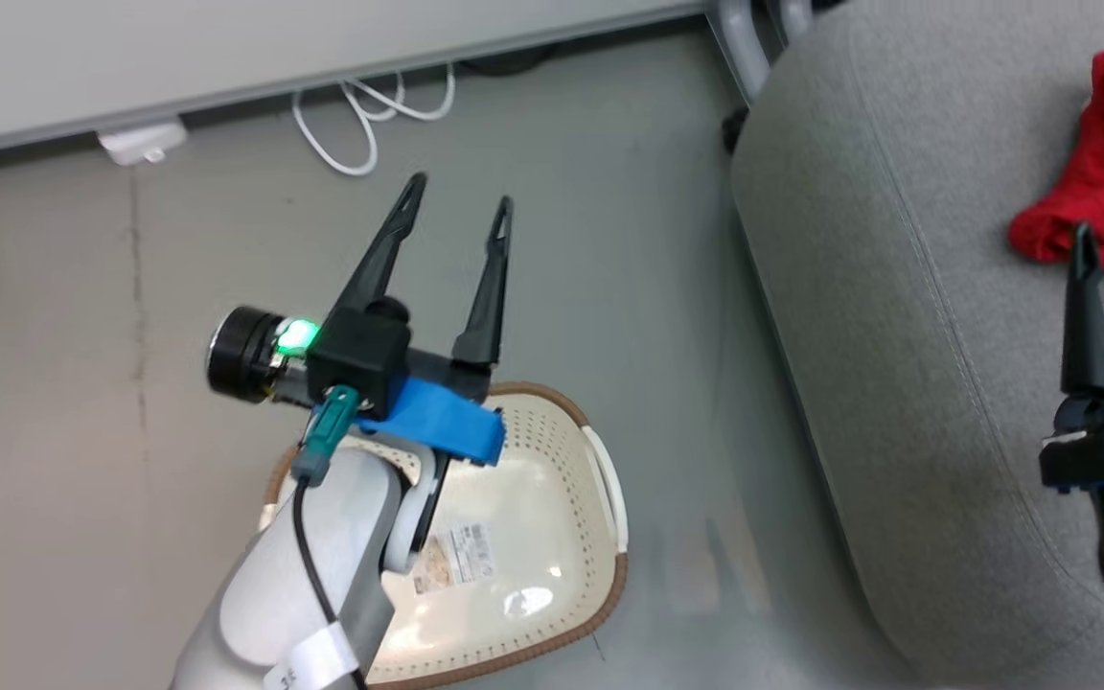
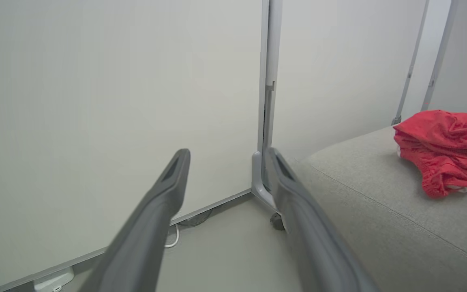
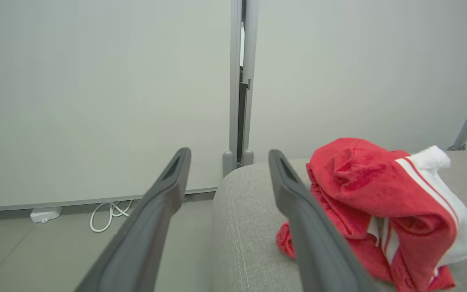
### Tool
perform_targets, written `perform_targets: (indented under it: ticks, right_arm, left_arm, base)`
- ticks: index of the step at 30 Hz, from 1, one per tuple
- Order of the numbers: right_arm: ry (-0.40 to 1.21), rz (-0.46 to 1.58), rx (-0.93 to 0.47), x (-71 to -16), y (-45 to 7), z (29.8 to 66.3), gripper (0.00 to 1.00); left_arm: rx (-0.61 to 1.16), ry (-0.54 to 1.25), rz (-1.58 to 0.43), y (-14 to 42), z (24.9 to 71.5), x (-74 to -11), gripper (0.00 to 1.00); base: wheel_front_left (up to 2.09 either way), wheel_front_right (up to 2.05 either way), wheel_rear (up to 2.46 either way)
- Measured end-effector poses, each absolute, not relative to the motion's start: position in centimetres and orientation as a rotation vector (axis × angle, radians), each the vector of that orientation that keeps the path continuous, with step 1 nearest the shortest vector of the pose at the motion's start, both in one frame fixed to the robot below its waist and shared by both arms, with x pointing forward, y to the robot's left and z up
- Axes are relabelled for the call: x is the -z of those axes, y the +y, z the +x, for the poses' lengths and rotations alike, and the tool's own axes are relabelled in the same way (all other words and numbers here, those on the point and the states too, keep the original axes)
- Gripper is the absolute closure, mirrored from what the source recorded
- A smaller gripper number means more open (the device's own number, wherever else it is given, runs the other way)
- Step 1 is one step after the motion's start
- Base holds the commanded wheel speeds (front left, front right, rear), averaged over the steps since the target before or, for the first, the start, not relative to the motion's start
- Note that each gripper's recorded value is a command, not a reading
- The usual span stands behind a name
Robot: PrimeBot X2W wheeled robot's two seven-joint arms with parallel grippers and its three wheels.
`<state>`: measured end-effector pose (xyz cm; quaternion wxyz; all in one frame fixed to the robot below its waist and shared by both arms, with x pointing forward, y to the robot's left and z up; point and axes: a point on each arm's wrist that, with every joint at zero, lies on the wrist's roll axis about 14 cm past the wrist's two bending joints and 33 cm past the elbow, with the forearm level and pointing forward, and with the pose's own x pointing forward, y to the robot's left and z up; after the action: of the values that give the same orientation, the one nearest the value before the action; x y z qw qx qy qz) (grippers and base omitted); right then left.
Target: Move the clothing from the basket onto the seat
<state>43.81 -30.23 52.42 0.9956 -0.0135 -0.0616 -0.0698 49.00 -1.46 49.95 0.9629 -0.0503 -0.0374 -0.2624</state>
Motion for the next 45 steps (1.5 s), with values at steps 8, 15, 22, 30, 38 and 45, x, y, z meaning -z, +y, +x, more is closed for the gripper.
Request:
perform_targets:
  ticks: [8,15,22,30,38,45]
  right_arm:
    - [-0.156,0.025,0.012,-53.4,-24.9,43.0,0.00]
    - [-0.168,0.047,-0.038,-53.9,-22.5,41.4,0.00]
    - [-0.131,0.069,-0.071,-52.6,-20.8,40.2,0.00]
    - [-0.092,0.105,-0.088,-51.2,-19.2,38.7,0.00]
    - [-0.060,0.124,-0.099,-50.1,-18.3,38.0,0.00]
    - [-0.040,0.137,-0.110,-49.5,-17.5,37.7,0.00]
  left_arm:
    - [0.349,-0.104,-0.074,5.4,46.2,-51.5,0.00]
    - [0.226,-0.121,-0.066,10.0,43.1,-52.3,0.00]
    - [0.133,-0.111,-0.070,13.3,40.7,-52.0,0.00]
    - [0.085,-0.096,-0.081,15.2,38.4,-51.4,0.00]
    - [0.050,-0.081,-0.077,16.7,37.1,-50.8,0.00]
    - [0.035,-0.077,-0.077,17.4,36.6,-50.6,0.00]
  base:
    - [0.00,0.00,0.00]
    - [0.00,0.00,0.00]
    - [0.00,0.00,0.00]
    - [0.00,0.00,0.00]
    - [0.00,0.00,0.00]
    - [0.00,0.00,0.00]
